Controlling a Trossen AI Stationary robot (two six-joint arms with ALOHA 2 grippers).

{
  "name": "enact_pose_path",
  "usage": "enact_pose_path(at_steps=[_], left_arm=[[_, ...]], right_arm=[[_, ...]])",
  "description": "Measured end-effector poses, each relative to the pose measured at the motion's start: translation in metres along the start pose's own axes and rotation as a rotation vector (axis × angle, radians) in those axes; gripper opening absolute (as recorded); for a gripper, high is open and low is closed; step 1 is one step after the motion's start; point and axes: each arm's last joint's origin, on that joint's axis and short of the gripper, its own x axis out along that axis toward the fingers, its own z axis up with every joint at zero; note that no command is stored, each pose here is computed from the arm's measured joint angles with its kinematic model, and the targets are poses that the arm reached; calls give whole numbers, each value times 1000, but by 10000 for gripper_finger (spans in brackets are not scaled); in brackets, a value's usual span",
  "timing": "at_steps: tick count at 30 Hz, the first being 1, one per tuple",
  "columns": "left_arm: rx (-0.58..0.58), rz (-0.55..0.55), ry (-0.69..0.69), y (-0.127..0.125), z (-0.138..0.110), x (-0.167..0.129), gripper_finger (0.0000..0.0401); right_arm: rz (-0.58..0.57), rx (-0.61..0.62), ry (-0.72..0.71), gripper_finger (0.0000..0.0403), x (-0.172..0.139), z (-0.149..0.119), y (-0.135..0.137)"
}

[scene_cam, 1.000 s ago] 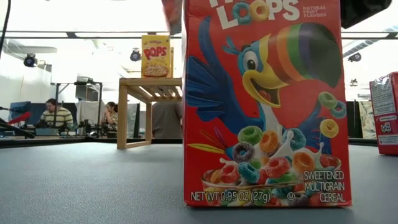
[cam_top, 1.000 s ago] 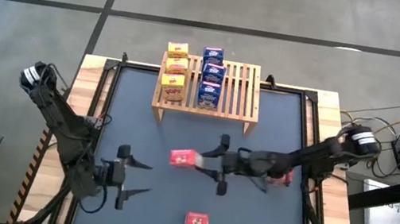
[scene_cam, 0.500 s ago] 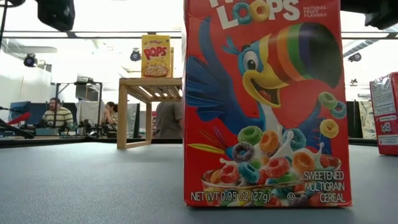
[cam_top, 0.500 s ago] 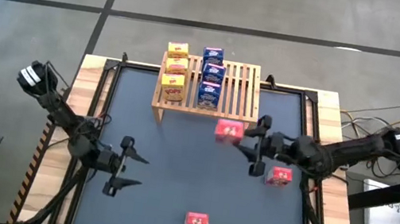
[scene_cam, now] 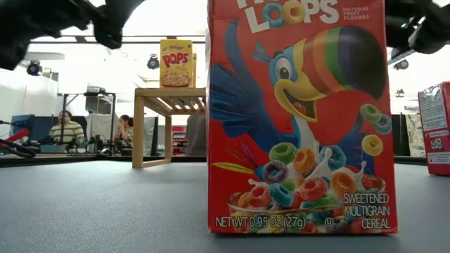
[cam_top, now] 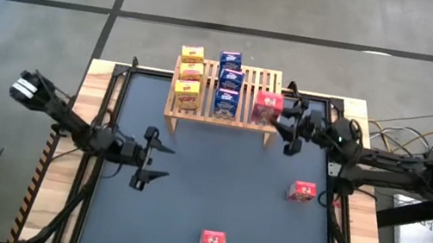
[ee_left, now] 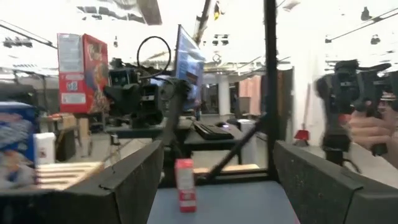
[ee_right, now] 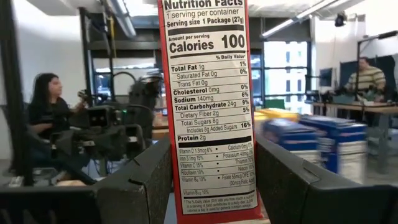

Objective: Stack cereal on shelf
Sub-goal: Put the bottom left red cereal box on the shelf

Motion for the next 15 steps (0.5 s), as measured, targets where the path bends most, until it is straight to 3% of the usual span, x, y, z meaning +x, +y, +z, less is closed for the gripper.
enact_pose_path(at_steps=[8,15], left_arm=[[-29,34,-3,56,0,6,286],[-14,74,13,79,-1,5,286]], right_arm=[[-17,-5,81,187,-1,7,-71],[-15,9,155,187,-3,-4,-118]])
